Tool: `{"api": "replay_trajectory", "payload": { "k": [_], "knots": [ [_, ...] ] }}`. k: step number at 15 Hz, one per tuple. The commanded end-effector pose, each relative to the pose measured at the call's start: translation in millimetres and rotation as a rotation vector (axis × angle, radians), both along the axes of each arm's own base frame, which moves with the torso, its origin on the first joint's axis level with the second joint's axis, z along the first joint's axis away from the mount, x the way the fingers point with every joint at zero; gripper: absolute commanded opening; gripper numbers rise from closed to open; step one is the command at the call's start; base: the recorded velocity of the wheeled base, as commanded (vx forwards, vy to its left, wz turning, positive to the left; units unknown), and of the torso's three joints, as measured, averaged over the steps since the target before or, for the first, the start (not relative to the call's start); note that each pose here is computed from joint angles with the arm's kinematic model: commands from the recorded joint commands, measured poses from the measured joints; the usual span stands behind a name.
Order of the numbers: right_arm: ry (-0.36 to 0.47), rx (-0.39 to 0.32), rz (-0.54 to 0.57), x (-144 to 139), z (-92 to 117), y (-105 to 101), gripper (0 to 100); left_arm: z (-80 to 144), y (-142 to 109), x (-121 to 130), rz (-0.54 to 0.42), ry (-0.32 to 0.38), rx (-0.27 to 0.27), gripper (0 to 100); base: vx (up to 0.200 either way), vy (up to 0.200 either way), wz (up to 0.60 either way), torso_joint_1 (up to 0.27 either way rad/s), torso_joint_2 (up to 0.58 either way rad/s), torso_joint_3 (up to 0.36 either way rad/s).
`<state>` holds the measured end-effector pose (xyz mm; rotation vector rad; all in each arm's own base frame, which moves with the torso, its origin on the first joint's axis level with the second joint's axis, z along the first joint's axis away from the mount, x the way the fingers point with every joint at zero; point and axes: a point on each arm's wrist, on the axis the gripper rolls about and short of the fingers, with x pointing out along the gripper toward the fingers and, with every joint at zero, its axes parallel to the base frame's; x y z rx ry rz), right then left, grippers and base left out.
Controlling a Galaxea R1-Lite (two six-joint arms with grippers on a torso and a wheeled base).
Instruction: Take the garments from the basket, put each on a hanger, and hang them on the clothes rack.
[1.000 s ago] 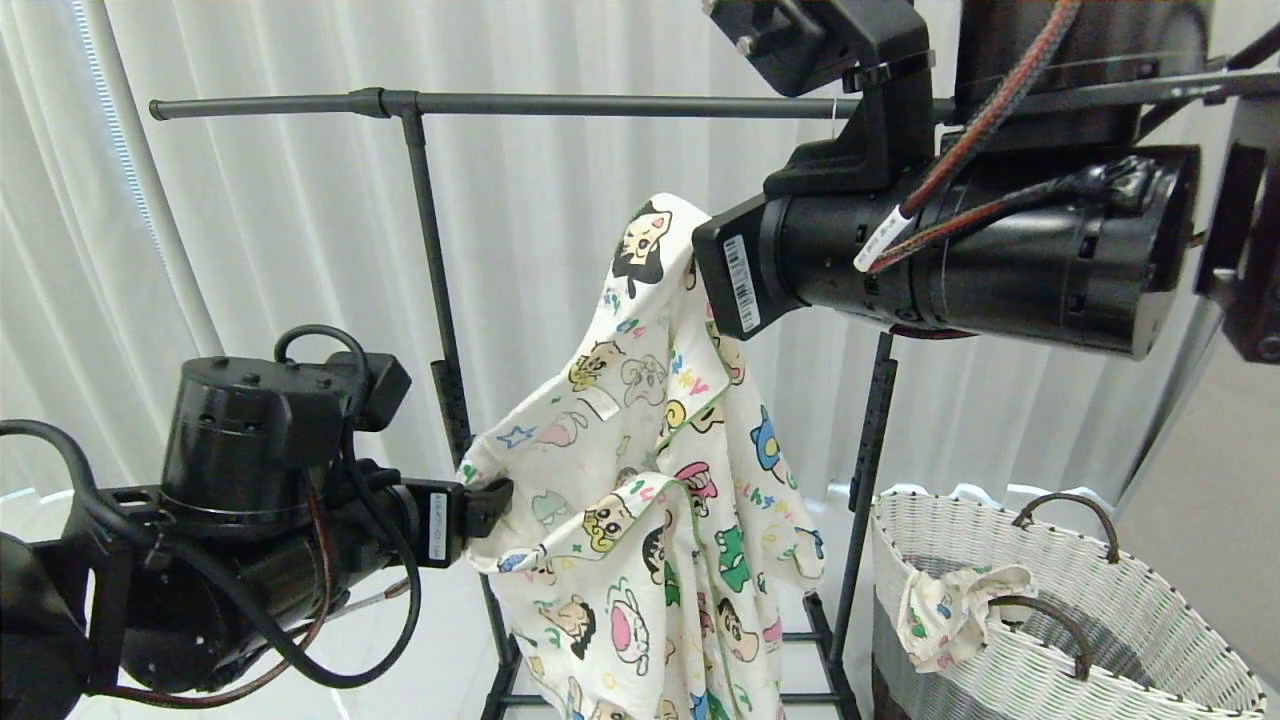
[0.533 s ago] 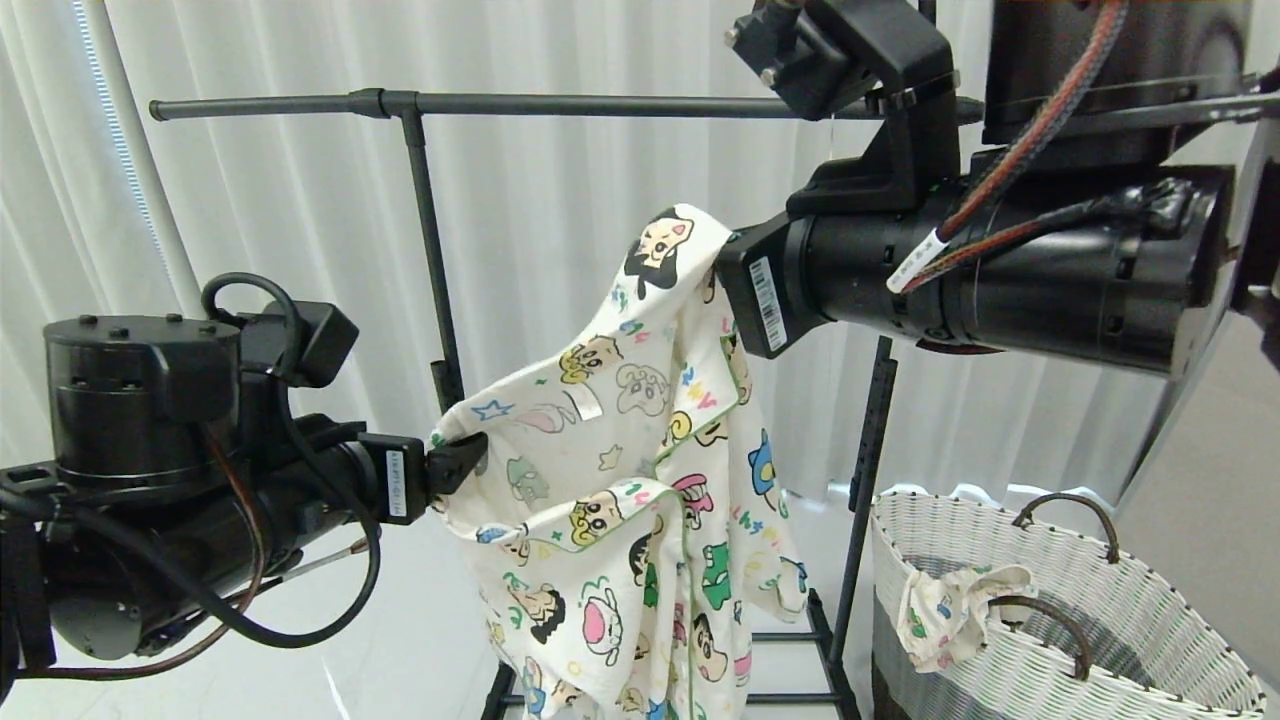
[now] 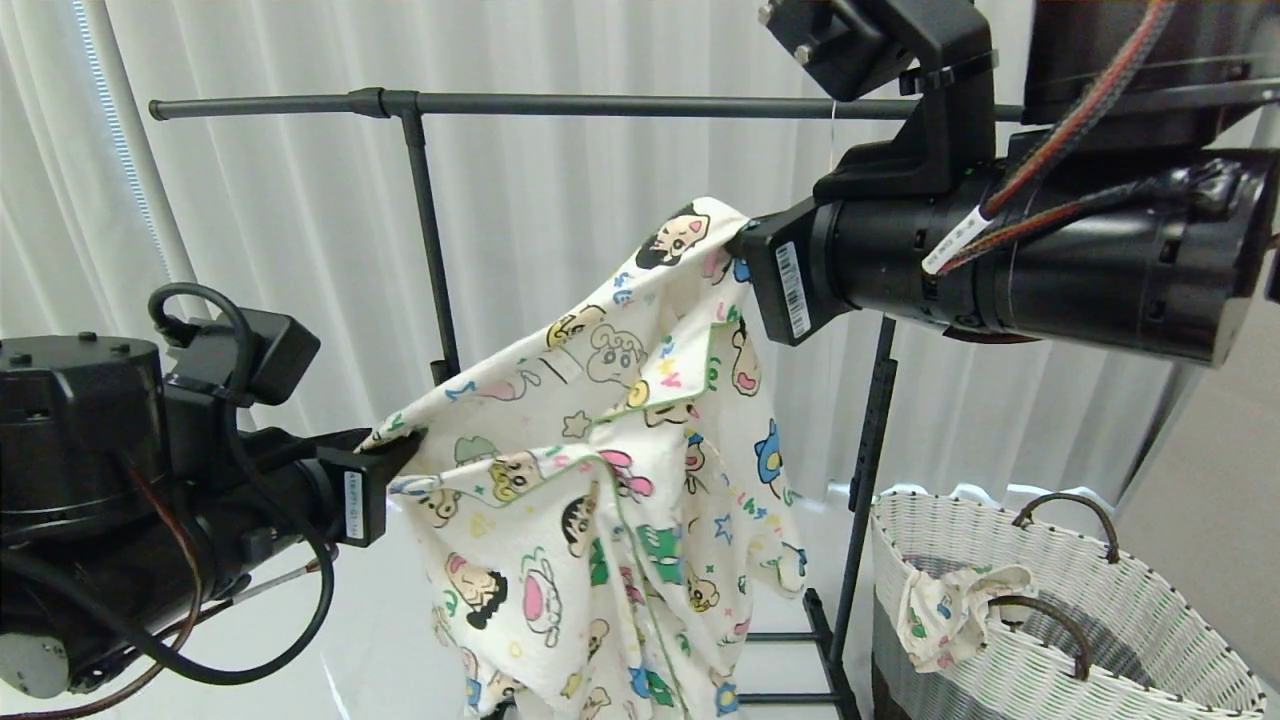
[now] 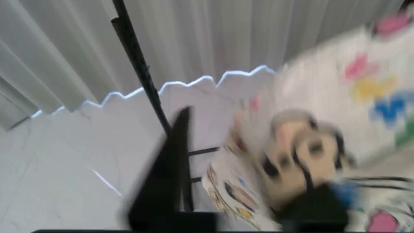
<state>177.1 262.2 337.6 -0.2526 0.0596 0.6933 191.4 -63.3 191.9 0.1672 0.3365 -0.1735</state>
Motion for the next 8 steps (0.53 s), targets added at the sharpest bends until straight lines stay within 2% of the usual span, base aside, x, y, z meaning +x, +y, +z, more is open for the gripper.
{"api": "replay_trajectory", "payload": {
  "k": [1,3,5,6,8],
  "knots": [
    [-0.005,0.003,-0.030,-1.2,1.6,-4.0,0,3.6,5.1,-12.3,-0.014,-0.047,0.049,0,0.000,0.000,0.00,0.000,0.00,0.000],
    [0.012,-0.028,-0.044,-4.1,-8.6,-8.2,0,18.7,4.9,-13.1,-0.029,-0.126,0.060,0,0.000,0.000,0.00,0.000,0.00,0.000],
    [0.022,-0.046,-0.039,-8.7,-14.7,-11.9,0,47.0,0.0,-7.6,-0.045,-0.220,0.029,0,0.000,0.000,0.00,0.000,0.00,0.000],
    [0.023,-0.045,-0.032,-11.6,-14.9,-12.2,0,64.4,-5.1,-5.7,-0.071,-0.273,0.013,0,0.000,0.000,0.00,0.000,0.00,0.000],
    [0.018,-0.038,-0.019,-15.9,-12.6,-12.3,0,89.1,-19.1,-8.0,-0.147,-0.346,0.031,0,0.000,0.000,0.00,0.000,0.00,0.000]
  ]
}}
